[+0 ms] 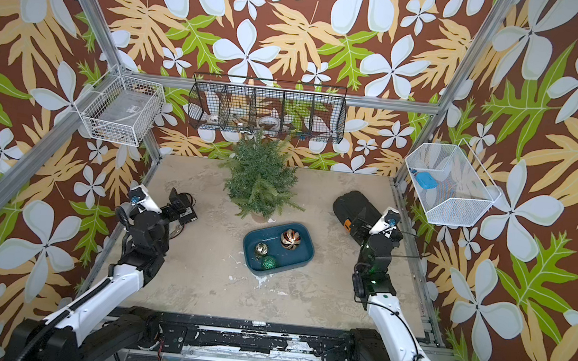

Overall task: Decorate the small christmas tree with ornaments
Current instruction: Pick up an ornament from the container.

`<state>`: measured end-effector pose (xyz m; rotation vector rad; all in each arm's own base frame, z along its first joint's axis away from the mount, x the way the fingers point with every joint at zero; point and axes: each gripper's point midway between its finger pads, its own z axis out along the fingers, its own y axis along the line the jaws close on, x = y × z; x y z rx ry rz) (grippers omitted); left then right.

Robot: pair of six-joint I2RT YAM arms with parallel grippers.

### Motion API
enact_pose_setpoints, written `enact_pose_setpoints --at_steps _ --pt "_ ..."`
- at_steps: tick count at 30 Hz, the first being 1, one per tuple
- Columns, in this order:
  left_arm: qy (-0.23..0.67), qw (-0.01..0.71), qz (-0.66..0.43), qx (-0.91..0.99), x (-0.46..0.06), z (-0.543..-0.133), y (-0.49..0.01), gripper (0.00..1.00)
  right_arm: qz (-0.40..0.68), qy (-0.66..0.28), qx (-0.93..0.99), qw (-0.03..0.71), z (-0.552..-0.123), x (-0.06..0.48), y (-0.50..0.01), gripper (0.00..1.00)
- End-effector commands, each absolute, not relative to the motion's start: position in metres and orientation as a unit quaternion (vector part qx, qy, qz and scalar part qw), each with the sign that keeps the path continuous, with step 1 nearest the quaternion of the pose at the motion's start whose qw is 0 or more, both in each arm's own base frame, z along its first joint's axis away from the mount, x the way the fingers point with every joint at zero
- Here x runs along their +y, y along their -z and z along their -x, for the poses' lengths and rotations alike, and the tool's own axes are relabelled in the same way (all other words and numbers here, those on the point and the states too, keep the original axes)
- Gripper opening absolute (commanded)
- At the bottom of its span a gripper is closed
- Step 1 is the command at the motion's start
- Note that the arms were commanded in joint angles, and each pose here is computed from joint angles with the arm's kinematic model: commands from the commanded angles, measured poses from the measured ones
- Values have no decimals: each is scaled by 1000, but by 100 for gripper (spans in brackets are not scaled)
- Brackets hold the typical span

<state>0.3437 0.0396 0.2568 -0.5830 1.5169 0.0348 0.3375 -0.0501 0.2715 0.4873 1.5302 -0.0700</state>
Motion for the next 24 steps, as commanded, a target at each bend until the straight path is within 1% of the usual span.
enact_pose_setpoints --at_steps 1,4,5,7,8,11,13,16,20,24 --pt "66 640 294 707 25 -341 -241 100 -289 -73 710 638 -331 -39 -250 100" --pt "166 653 280 684 2 -335 -256 100 -242 -158 735 614 -339 -4 -251 100" --pt "193 654 268 681 -6 -332 -261 100 -216 -179 754 593 -342 10 -249 96" --pt "223 631 240 703 -22 -331 -262 92 -172 -204 799 540 -346 35 -237 90" --pt "234 611 227 722 -31 -332 -258 86 -154 -200 821 512 -347 46 -230 89" --pt "271 552 203 762 -54 -327 -241 78 -90 -176 878 437 -337 81 -196 89" --pt "305 519 190 775 -69 -320 -229 78 -38 -166 903 394 -326 110 -175 90" --pt "351 475 176 787 -87 -308 -214 85 7 -147 929 341 -311 138 -145 91" --pt "390 442 181 787 -98 -292 -197 86 36 -146 933 328 -303 167 -127 92" --pt "409 423 175 789 -106 -280 -187 86 38 -144 939 310 -306 182 -112 92"
